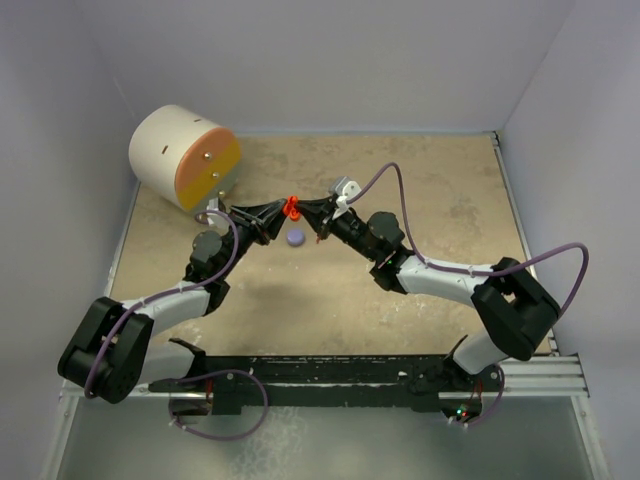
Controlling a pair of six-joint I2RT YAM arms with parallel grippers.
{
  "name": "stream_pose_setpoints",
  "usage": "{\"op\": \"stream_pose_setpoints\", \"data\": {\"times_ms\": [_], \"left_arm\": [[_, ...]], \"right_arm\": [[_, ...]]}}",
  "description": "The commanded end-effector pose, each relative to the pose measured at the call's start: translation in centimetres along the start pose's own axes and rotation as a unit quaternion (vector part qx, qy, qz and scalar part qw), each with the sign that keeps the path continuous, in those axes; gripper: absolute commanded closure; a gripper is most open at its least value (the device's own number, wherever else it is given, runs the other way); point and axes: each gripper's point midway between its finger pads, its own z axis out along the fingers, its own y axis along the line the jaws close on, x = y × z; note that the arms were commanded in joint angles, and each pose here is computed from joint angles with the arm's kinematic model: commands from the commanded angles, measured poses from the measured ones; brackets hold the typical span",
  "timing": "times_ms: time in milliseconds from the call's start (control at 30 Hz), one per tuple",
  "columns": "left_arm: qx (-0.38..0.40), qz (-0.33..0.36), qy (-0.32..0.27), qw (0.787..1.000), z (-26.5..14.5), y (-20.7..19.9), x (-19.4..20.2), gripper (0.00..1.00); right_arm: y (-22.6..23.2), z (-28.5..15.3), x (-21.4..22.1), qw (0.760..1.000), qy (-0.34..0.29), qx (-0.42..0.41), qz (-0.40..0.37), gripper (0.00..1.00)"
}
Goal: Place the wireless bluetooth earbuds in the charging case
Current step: Place the earbud in the charging case.
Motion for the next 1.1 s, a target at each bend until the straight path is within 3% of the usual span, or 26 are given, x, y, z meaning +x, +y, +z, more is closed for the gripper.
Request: {"op": "stream_pose_setpoints", "data": {"times_ms": [0,567,1067], "left_arm": [[0.083,0.012,0.019,0.996,0.0,-5.2,1.3,1.0],[0.085,0.012,0.018,0.996,0.1,-5.4,1.3,1.0],[0.084,0.012,0.016,0.996,-0.1,-5.2,1.1,1.0]], "right_arm": [[0.0,-0.2,-0.7,1.0,-0.008,-0.006,0.004,0.94],[-0.1,-0.2,-0.9,1.0,-0.009,-0.005,0.008,0.81],[-0.2,-1.3,-2.7,1.0,-0.025,0.002,0.012,0.8]]}}
